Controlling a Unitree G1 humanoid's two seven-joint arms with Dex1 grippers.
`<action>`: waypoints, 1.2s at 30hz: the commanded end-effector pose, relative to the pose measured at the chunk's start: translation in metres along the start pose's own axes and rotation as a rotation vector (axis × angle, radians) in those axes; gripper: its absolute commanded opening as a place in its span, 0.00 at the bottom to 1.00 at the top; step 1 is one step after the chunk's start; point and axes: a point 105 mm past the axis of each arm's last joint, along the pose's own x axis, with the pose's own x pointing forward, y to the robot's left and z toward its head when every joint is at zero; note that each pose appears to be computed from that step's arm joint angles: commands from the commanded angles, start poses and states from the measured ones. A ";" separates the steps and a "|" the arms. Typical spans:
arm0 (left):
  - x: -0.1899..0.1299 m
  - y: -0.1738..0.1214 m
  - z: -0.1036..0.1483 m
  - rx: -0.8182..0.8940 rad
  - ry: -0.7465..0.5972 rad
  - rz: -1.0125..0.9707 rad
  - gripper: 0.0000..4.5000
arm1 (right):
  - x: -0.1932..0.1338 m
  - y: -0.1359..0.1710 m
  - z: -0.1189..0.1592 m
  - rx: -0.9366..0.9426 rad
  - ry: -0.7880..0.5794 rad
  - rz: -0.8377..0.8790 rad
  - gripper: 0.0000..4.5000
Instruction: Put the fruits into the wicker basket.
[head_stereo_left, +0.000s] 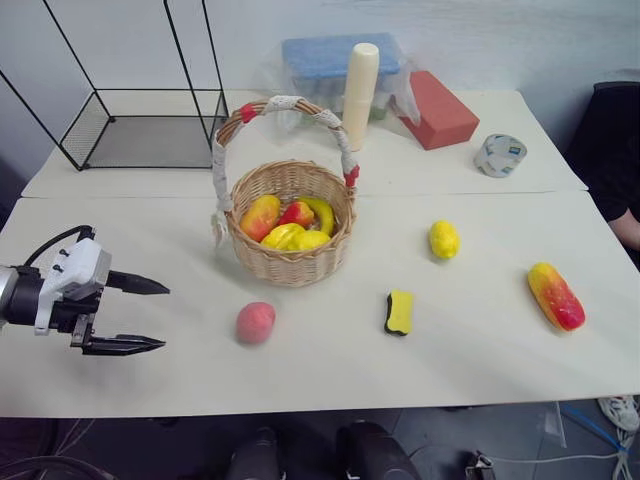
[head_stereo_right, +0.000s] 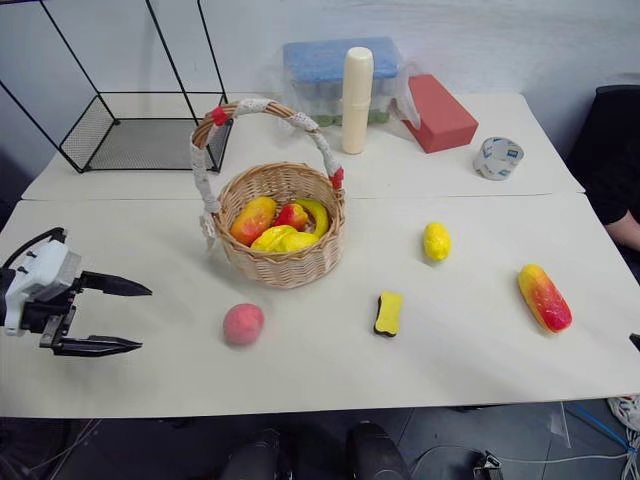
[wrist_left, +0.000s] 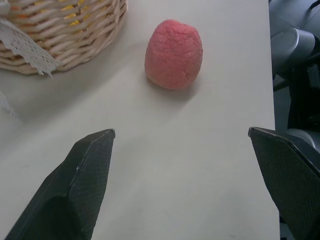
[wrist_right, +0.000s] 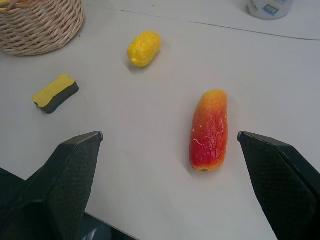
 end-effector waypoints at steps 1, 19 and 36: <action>-0.003 0.002 0.005 0.025 -0.009 0.012 1.00 | -0.003 -0.001 0.009 -0.045 -0.001 0.000 0.99; 0.004 0.016 0.027 0.060 -0.101 0.043 1.00 | 0.003 0.004 0.014 -0.128 0.038 -0.007 0.99; 0.063 -0.017 0.116 0.325 -0.226 -0.418 1.00 | 0.182 0.157 0.028 -0.578 0.094 0.673 0.99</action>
